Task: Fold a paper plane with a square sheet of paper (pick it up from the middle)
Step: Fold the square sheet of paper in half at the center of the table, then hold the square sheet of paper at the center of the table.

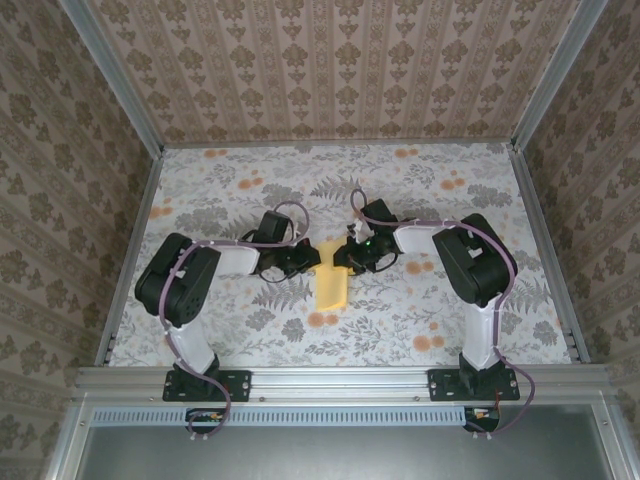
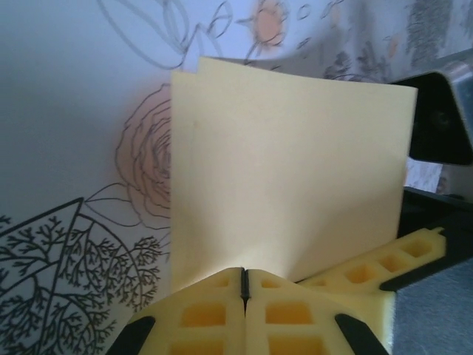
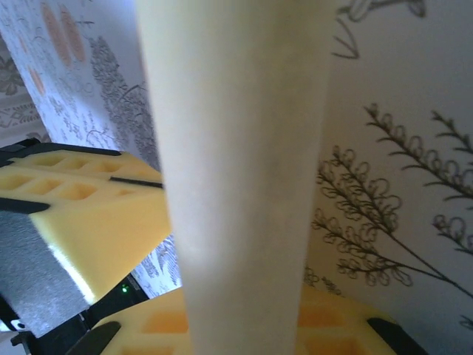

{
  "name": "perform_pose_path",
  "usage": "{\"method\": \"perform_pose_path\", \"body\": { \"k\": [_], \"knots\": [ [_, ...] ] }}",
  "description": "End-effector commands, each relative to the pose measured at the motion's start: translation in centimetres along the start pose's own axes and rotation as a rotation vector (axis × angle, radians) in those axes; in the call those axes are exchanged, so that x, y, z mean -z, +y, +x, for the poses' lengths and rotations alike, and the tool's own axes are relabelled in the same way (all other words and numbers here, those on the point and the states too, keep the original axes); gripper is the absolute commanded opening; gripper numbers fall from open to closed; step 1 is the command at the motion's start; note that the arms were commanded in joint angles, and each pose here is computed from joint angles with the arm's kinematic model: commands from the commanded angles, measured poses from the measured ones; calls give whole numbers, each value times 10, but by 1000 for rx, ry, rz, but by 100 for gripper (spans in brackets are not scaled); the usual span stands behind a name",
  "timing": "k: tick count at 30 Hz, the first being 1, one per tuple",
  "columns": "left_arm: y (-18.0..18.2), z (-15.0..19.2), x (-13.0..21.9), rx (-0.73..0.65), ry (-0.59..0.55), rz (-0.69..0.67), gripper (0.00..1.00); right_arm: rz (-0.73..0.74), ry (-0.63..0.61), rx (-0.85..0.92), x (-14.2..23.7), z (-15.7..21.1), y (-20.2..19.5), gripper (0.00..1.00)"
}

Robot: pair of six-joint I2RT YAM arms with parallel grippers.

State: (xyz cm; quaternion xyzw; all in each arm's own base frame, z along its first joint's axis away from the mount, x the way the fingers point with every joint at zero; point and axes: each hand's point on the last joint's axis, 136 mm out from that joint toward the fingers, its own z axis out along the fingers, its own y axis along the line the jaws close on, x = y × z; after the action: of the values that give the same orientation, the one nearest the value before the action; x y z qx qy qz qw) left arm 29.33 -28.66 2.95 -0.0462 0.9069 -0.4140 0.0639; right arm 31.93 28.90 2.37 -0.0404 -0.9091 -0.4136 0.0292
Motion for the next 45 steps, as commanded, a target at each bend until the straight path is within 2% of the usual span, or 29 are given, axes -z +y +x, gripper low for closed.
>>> {"method": "perform_pose_path", "body": {
  "k": [1,5,12,16,23,30,32,37,41,45],
  "knots": [
    [9,5,-7,3,32,-63,0,40,14,-1,-4,1,-6,22],
    [26,12,-9,29,59,-138,0,53,10,1,-1,1,-3,25],
    [43,21,-9,54,75,-200,0,153,-40,21,25,4,-1,47],
    [41,21,-9,49,74,-193,0,233,-50,7,31,9,-15,51],
    [32,19,-8,34,71,-165,0,227,-25,-16,22,14,-23,50],
    [7,8,-1,-1,41,-104,0,266,-7,-32,14,15,-39,37],
    [-4,4,3,-15,29,-79,5,285,-3,-36,13,15,-45,34],
    [-22,-19,32,-1,-52,-36,28,337,3,-37,10,17,-61,31],
    [-14,-40,69,34,-142,-40,37,363,18,-36,5,20,-70,31],
    [2,-46,93,67,-185,-65,41,401,37,-19,-1,24,-77,33]
  ]
}}
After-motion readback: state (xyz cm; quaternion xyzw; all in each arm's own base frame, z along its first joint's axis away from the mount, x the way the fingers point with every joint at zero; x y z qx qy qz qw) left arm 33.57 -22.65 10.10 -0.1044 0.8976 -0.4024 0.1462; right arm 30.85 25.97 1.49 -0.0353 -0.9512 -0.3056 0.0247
